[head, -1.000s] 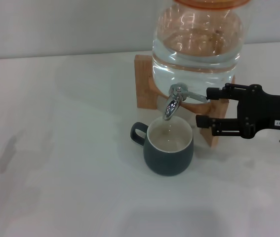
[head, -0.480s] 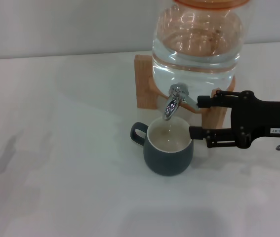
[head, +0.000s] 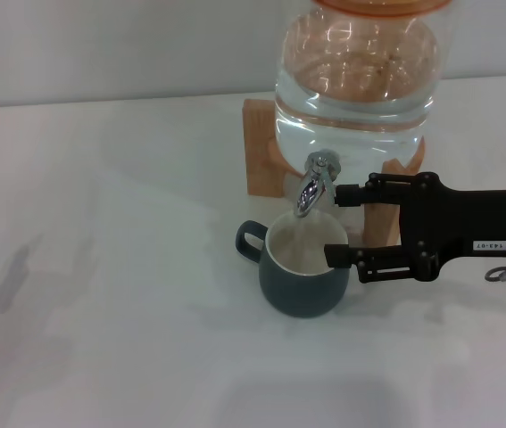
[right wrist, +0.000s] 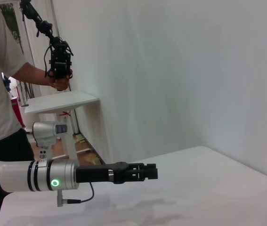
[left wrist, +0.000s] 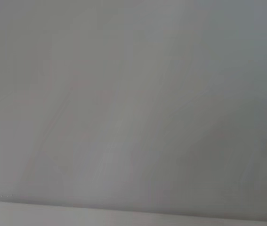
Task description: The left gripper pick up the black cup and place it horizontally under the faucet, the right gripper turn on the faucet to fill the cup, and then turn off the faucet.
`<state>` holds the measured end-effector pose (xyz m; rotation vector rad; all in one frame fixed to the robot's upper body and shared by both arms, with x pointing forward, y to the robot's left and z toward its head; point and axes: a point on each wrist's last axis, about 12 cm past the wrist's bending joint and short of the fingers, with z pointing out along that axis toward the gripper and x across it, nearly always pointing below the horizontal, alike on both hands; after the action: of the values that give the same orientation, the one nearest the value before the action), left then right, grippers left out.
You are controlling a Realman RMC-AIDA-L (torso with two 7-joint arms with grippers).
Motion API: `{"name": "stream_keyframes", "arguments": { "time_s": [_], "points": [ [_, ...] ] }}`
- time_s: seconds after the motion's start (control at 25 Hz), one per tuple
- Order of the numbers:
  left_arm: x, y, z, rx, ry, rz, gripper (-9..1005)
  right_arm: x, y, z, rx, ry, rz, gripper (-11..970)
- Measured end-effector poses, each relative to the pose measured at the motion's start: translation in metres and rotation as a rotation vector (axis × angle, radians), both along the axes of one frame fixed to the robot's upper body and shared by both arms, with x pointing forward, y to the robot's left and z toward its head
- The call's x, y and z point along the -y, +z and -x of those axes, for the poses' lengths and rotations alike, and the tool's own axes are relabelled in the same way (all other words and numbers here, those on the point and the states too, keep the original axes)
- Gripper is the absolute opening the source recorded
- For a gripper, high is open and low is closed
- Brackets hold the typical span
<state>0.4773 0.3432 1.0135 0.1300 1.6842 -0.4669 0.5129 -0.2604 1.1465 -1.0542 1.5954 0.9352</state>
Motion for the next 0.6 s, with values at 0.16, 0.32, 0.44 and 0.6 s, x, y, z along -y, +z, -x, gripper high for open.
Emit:
{"name": "stream_keyframes", "arguments": {
  "time_s": [0.16,0.32,0.44,0.6],
  "points": [
    [0.000,0.000,0.001,-0.002,0.002,0.000,662,0.001,0.001,0.002,-0.002,0.008,-0.004,808],
    [-0.001,-0.001,0.001,-0.003,0.003,0.000,662,0.002,0.001,0.006,-0.008,0.037,-0.011,808],
    [0.000,0.000,0.000,-0.001,0.000,-0.001,662,0.000,0.001,0.009,-0.013,0.064,-0.015,808],
    [0.001,0.000,-0.002,0.001,-0.001,-0.001,663,-0.007,0.001,0.011,-0.019,0.097,-0.021,808]
  ]
}}
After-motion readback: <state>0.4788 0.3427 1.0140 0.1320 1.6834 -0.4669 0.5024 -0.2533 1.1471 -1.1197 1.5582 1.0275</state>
